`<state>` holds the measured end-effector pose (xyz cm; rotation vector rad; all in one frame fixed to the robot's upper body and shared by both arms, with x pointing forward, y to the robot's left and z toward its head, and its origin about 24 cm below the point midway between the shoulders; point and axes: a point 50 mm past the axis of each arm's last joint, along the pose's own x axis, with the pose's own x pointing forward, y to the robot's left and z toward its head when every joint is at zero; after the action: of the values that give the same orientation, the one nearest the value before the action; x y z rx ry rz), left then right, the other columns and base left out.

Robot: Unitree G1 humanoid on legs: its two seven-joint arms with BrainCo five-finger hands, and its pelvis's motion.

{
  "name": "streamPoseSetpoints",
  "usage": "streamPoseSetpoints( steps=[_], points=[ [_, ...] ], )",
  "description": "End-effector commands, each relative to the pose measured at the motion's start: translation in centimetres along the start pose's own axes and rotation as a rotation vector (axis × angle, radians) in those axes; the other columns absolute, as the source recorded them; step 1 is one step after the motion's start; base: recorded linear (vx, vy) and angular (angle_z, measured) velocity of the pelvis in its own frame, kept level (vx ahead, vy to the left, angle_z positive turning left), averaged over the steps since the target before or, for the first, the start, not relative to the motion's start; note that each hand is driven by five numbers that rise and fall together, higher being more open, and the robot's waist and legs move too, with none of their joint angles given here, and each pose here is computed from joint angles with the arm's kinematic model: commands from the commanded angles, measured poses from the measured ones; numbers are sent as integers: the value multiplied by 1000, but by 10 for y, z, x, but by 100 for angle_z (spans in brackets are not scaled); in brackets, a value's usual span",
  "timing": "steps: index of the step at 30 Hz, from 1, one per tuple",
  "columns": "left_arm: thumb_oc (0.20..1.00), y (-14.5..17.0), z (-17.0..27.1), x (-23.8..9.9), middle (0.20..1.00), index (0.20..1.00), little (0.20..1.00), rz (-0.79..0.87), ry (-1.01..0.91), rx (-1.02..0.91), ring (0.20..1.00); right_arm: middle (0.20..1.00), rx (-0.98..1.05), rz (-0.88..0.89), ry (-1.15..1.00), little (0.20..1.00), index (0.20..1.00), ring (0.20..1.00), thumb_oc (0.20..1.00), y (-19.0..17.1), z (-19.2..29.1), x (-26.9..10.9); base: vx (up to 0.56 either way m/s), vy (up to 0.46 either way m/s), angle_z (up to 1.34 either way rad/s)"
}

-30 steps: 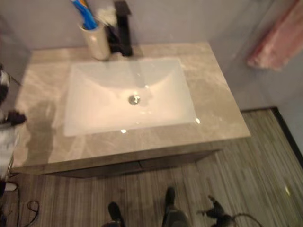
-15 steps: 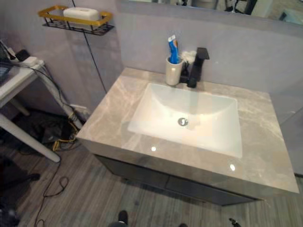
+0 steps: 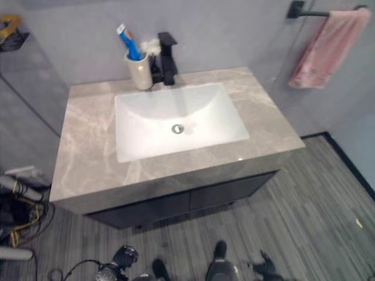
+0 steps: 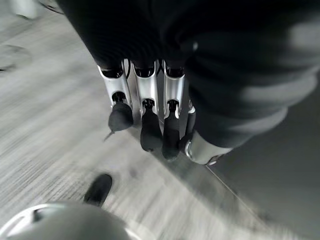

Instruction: Put brush and paste in cup on sink, flatten towel.

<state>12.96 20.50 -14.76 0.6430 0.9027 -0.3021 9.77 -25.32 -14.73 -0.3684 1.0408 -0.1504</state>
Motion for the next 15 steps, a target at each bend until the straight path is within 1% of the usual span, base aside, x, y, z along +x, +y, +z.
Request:
streamPoseSetpoints(
  steps=[1, 2, 3, 5, 7, 8, 9, 10, 11, 12, 13, 14, 15],
  points=[
    [200, 9, -5, 0, 200, 200, 200, -4, 23, 19, 200, 1000, -24, -74, 70, 1000, 1000, 1000, 1000, -25, -16, -1, -351, -113, -138],
    [200, 10, -12, -1, 200, 200, 200, -3, 55, -21, 200, 1000, -39, -69, 91, 1000, 1000, 1000, 1000, -25, -18, -1, -366, -232, -189],
    [200, 15, -21, -4, 200, 200, 200, 41, 95, -122, 200, 1000, -73, -61, 59, 1000, 1000, 1000, 1000, -25, -8, 3, -213, -276, -210],
    [200, 18, -34, -8, 200, 200, 200, 96, 146, -218, 200, 1000, -91, -57, 15, 1000, 1000, 1000, 1000, -23, 1, 4, -129, -372, -259],
    [200, 21, -38, -10, 200, 200, 200, 129, 159, -264, 200, 1000, -88, -40, -27, 1000, 1000, 1000, 1000, -18, 5, 3, -50, -450, -222],
    [354, 24, -36, -9, 354, 354, 354, 159, 156, -279, 354, 1000, -75, -47, -69, 1000, 1000, 1000, 1000, -19, 12, 2, -19, -457, -171],
    [533, 26, -35, -8, 533, 533, 533, 181, 155, -314, 533, 1000, -85, -47, -93, 1000, 1000, 1000, 1000, -21, 16, 2, -14, -379, -157],
    [1000, 30, -29, -6, 1000, 1000, 1000, 215, 135, -367, 1000, 1000, -93, -49, -128, 1000, 1000, 1000, 1000, -23, 24, 2, -11, -232, -163],
    [1000, 30, -29, -6, 1000, 1000, 1000, 215, 135, -369, 1000, 1000, -93, -50, -128, 1000, 1000, 1000, 1000, -23, 24, 2, -12, -326, -143],
    [1000, 35, -14, -2, 1000, 1000, 1000, 270, 74, -425, 1000, 1000, -87, -33, -220, 1000, 1000, 1000, 1000, -22, 44, 2, 13, -331, -129],
    [1000, 40, -7, -1, 1000, 1000, 1000, 296, 37, -446, 1000, 1000, -94, -14, -251, 1000, 1000, 1000, 1000, -19, 52, 2, -25, -401, -167],
    [1000, 47, 5, 0, 1000, 1000, 1000, 336, -22, -472, 1000, 1000, -103, 0, -290, 1000, 1000, 1000, 1000, -16, 62, 3, -28, -174, -194],
    [1000, 47, 5, 0, 1000, 1000, 1000, 336, -22, -472, 1000, 1000, -103, 0, -290, 1000, 1000, 1000, 1000, -16, 62, 3, -32, -116, -225]
  ],
)
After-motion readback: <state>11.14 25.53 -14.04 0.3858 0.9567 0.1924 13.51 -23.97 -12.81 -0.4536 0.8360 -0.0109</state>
